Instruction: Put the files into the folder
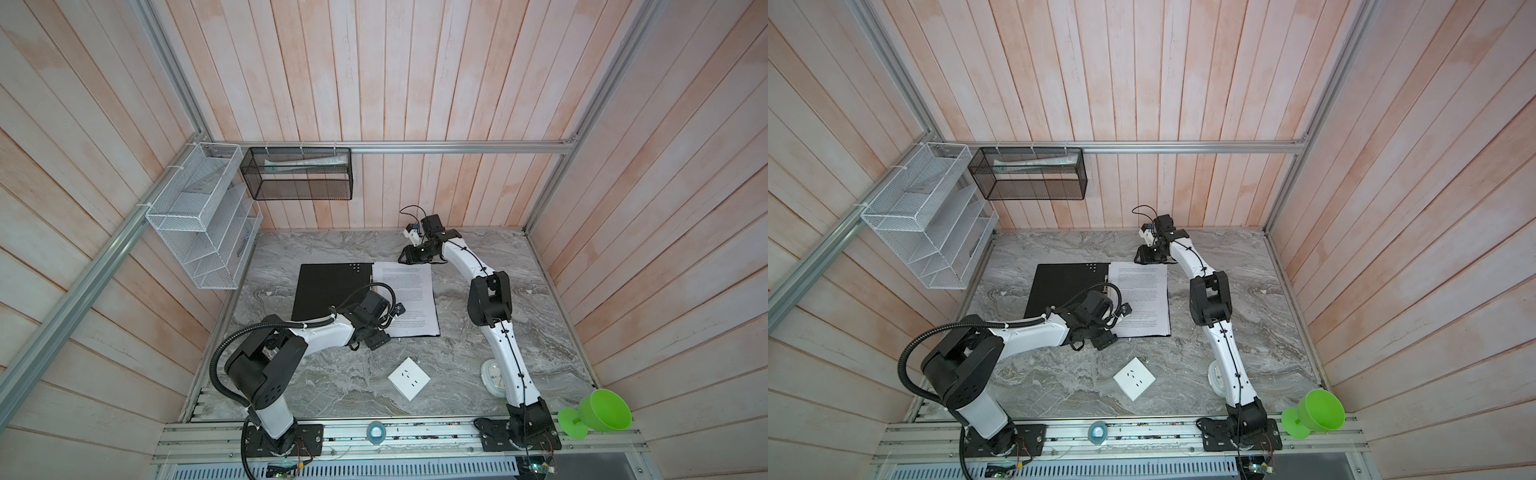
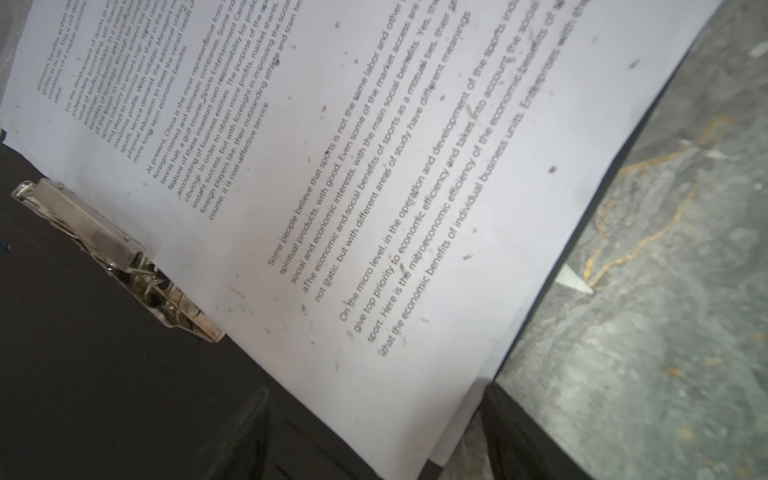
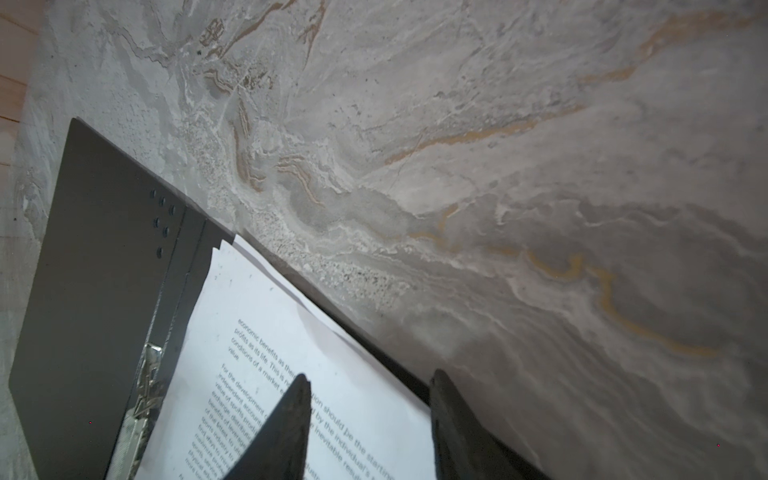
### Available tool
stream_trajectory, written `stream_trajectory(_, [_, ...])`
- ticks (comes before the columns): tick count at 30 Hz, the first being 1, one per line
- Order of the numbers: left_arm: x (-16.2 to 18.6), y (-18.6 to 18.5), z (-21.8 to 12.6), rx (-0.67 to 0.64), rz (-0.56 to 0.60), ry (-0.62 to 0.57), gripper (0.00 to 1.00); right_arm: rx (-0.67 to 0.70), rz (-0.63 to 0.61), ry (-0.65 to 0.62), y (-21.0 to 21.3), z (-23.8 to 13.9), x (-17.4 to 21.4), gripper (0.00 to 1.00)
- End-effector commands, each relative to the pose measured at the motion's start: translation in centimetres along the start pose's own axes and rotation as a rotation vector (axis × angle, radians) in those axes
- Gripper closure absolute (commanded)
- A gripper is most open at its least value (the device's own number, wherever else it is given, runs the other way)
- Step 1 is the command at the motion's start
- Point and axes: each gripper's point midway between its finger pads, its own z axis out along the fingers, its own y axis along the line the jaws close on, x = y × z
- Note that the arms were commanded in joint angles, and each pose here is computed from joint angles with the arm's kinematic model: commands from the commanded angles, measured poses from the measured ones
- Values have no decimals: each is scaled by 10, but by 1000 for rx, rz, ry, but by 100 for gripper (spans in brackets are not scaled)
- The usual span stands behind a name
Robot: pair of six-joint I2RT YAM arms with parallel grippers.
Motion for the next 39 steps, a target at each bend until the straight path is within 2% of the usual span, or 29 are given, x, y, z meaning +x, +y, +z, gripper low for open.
stream_trajectory(1, [20, -8, -1, 24, 3, 76, 19, -4, 7, -26, 11, -13, -10, 52])
stream_trajectory(2, [20, -8, -2, 25, 2, 73, 19, -18, -5, -72, 21, -26, -24, 52])
stream_trajectory(8, [22, -10, -6, 26, 4, 66, 19, -131, 43, -173, 36, -34, -54, 50])
stream_trajectory(9, [22, -10, -6, 27, 3, 66, 19, -156, 70, -164, 31, -23, -50, 50])
stream_trajectory(15, [19, -9, -4, 27, -1, 62, 19, -294, 142, -182, 42, -12, -57, 50])
stream_trajectory(24, [20, -7, -9, 11, -2, 56, 19, -319, 198, -118, 35, 13, -36, 51])
stream_trajectory(28, [15, -6, -19, 2, 7, 15, 19, -310, 189, -85, 37, 21, -26, 51])
stream_trajectory(39, [31, -5, -3, -13, 13, 83, 19, -270, 163, -21, 39, 27, -7, 52])
